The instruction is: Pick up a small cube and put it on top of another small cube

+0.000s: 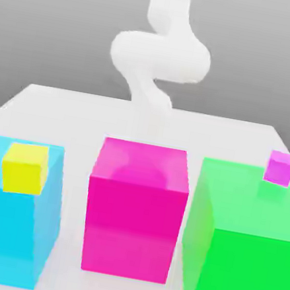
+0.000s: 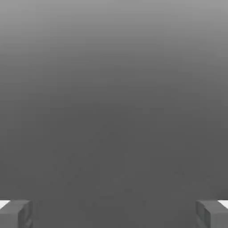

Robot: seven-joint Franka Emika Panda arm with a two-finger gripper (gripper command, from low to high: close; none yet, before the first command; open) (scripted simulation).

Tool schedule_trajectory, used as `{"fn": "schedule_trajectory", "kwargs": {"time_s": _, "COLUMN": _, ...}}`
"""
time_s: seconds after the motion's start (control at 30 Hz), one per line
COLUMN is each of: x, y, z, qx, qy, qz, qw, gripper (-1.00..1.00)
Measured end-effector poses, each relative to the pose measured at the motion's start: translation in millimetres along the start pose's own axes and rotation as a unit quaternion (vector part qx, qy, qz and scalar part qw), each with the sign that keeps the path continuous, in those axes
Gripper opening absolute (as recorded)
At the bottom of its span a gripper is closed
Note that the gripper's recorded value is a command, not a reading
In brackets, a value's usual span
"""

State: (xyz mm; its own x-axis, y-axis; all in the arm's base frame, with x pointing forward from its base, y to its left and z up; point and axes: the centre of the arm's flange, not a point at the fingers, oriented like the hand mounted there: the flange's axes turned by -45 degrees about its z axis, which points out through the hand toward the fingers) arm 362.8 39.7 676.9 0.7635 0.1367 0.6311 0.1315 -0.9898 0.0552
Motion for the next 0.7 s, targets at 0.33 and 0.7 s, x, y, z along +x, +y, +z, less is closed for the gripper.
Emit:
{"fn": "schedule_trajectory", "kwargs": {"time_s": 0.33, "x": -32, "y": -121, "z": 101, "qx": 0.139, "qy": -0.138, "qz": -0.252, "qw": 0.948, "gripper": 0.00}}
{"fn": "schedule_trajectory", "kwargs": {"time_s": 0.7, "x": -206, "y": -302, "z": 217, "qx": 0.408, "qy": -0.294, "qz": -0.467, "qw": 0.728, "gripper": 0.00}}
